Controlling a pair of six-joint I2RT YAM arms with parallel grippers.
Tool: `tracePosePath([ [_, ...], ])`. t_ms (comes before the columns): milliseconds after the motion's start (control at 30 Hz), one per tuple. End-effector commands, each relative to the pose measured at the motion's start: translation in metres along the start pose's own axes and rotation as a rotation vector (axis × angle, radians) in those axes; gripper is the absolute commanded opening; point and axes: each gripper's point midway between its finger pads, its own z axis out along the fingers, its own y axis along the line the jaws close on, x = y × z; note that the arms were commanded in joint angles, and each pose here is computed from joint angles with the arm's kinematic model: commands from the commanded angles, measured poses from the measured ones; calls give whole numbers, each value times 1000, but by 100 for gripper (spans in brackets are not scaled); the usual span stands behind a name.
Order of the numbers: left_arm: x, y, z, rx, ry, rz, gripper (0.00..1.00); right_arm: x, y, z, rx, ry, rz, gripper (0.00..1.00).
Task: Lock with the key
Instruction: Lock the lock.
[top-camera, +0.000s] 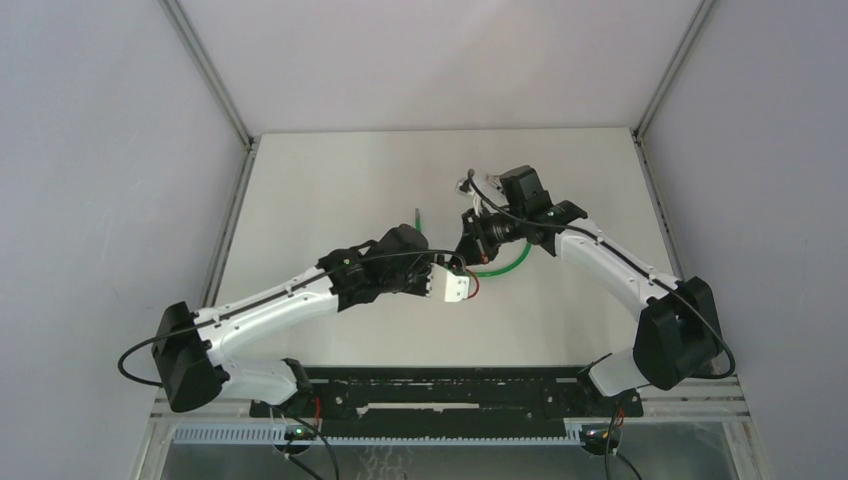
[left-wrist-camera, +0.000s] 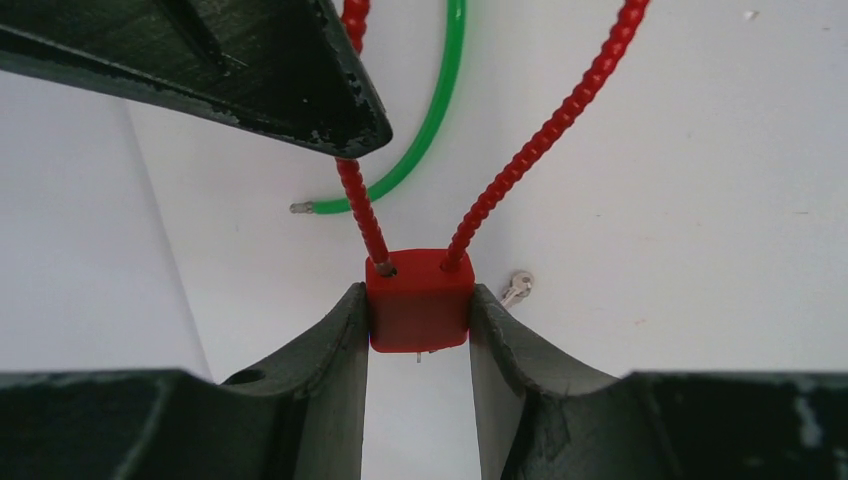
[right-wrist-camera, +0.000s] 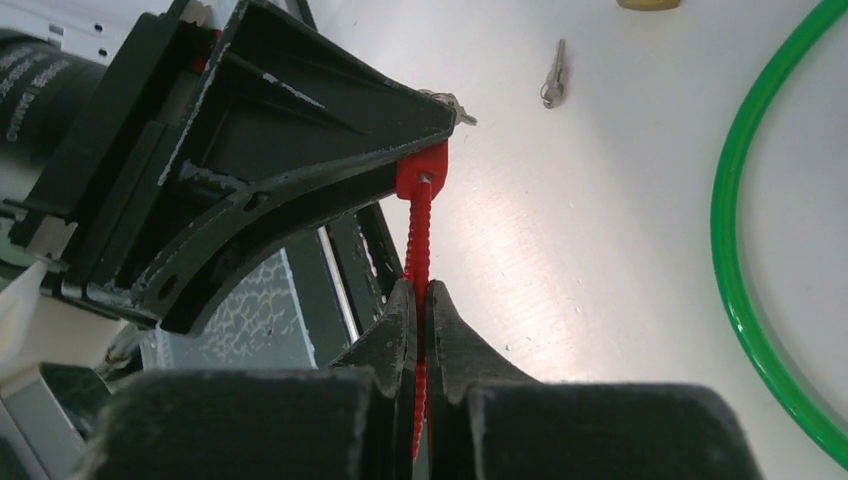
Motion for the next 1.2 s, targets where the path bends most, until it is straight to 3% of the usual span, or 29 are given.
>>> tracePosePath([
  [0,-42,8,-18,25,-198,11,0,-4,26,-4,-106,-16,-174,0],
  [200,-41,28,-19,-26,-175,-61,0,5,31,0,-121,16,-211,0],
  [500,-29,54,-8,-150,-91,-161,0,-10,25,-2,-29,-61,-155,0],
  [767,-35,42,-9,-78,-130,-158,0,-8,26,-6,-63,-79,-235,0],
  [1000,-26,79,-13,-289,-82,-258,0,-7,27,-1,-71,-73,-141,0],
  [1167,-28,83,-15,-301,-87,-260,0,-8,21,0,-50,-84,-128,0],
])
